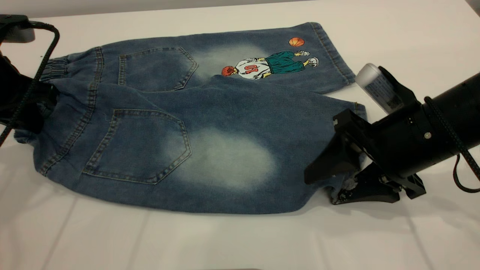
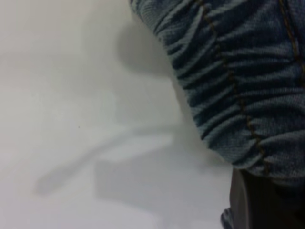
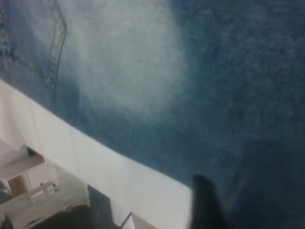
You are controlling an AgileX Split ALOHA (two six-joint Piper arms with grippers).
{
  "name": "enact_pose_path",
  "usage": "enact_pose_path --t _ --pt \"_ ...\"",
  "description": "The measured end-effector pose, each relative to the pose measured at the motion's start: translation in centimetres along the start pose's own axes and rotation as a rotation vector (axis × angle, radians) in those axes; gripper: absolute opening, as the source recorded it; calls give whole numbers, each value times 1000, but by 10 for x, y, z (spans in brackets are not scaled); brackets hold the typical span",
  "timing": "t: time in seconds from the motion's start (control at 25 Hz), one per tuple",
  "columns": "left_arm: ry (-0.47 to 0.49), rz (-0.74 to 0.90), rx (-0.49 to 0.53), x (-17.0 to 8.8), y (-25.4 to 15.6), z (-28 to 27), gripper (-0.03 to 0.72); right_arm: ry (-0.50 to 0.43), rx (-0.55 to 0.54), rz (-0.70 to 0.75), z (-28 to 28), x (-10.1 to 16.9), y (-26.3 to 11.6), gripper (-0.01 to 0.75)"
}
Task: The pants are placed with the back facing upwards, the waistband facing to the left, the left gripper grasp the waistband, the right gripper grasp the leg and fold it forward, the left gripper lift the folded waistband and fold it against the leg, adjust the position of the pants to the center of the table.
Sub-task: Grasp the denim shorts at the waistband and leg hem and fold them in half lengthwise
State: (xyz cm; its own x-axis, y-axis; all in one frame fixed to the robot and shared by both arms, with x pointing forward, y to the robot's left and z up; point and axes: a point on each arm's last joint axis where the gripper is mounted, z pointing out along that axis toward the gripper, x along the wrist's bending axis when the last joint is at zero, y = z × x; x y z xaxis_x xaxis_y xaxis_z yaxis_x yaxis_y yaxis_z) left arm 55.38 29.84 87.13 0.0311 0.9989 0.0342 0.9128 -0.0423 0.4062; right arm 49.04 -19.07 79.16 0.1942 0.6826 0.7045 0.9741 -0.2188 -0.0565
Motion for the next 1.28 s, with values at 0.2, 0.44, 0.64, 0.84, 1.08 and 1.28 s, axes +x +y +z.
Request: enact_pose_path --t 0.2,0.44,0.64,0.84,1.08,1.28 --pt "1 0 7 0 -1 0 92 -30 0 12 2 -5 0 49" --pt "6 -50 44 1 -1 -10 92 98 5 4 -2 10 4 30" --pt "-3 -111 181 0 7 -28 92 349 -83 24 -33 50 44 30" --pt "-82 -301 193 7 41 -46 92 429 -166 132 -55 73 95 30" --pt "-167 -566 126 41 70 -47 92 429 -263 231 -57 90 154 30" --pt "-239 -795 70 53 80 -23 92 438 -312 330 -41 87 199 30"
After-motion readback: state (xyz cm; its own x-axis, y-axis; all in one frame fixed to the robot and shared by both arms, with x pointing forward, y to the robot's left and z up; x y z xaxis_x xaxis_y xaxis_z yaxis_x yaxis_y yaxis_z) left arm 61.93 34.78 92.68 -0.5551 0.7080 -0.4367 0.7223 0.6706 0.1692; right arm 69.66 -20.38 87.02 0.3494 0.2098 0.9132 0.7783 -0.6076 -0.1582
